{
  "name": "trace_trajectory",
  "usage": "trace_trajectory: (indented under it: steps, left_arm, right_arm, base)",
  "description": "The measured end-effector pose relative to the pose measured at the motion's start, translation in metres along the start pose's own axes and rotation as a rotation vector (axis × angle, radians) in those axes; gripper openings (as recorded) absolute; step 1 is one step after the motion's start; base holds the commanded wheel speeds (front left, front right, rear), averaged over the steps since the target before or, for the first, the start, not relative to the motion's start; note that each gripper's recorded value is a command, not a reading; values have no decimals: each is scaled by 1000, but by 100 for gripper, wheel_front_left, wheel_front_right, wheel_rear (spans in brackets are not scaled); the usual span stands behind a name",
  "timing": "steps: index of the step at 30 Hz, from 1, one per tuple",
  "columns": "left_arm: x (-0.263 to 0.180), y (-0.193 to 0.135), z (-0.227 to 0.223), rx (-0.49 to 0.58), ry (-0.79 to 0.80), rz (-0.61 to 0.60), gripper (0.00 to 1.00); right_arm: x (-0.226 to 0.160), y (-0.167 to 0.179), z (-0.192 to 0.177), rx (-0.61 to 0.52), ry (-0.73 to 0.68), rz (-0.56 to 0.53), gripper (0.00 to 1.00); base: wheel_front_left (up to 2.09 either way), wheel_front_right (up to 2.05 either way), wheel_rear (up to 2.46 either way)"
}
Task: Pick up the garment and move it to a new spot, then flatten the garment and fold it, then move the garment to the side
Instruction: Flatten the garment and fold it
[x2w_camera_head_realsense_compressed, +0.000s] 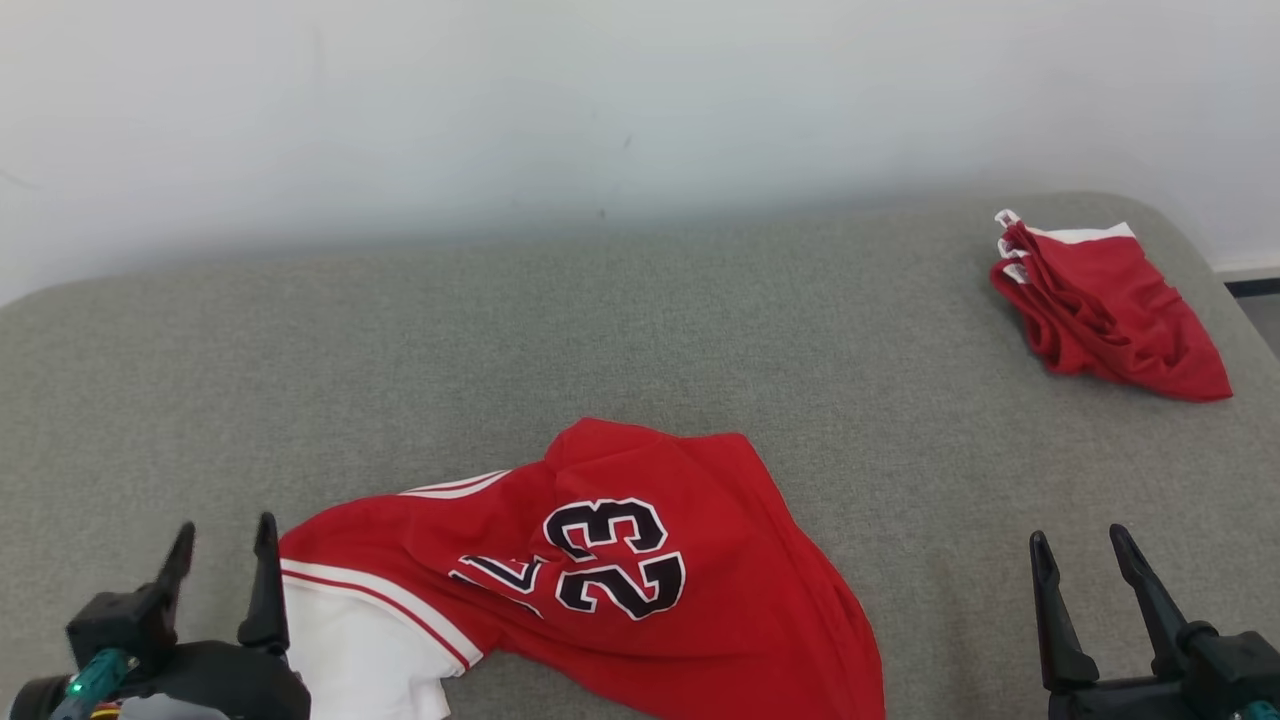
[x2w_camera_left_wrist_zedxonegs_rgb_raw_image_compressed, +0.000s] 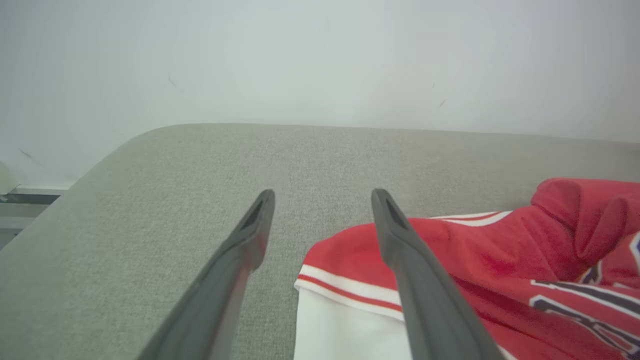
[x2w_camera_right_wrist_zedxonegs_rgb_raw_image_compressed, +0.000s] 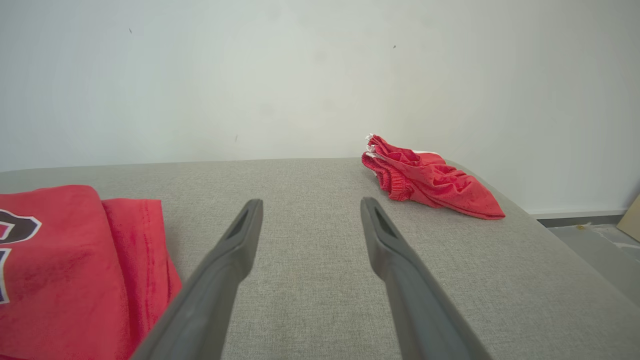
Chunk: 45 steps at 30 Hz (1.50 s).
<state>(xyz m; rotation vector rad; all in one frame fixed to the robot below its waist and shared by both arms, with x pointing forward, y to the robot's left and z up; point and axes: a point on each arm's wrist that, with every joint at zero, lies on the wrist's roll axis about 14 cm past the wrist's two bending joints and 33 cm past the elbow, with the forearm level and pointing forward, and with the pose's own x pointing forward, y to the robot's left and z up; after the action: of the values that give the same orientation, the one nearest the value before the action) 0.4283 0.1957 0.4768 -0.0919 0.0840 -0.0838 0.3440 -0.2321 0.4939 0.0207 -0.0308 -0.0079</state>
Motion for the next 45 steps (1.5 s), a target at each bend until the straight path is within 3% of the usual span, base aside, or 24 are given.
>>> trace_trajectory:
  steps: [4, 9, 22, 32, 45]
  left_arm:
    - [-15, 6, 37, -15, -139, 48, 100]
    - [-49, 14, 50, -2, -214, 102, 100]
    - [-91, 29, 34, -2, -205, 179, 100]
    - [-75, 11, -4, 37, -67, 36, 100]
    - [-44, 21, -46, 62, 105, -10, 100]
  right_arm:
    - [-3, 4, 4, 5, -13, 13, 100]
    - [-1, 16, 10, 19, -34, 46, 100]
    - [-5, 30, 3, 38, -13, 85, 100]
    - [-23, 65, -36, 41, 125, 216, 100]
    - [-65, 97, -107, 74, 390, 310, 100]
  base:
    - [0, 0, 0]
    - [0, 0, 0]
    - [0, 0, 0]
    - [0, 0, 0]
    - [0, 0, 0]
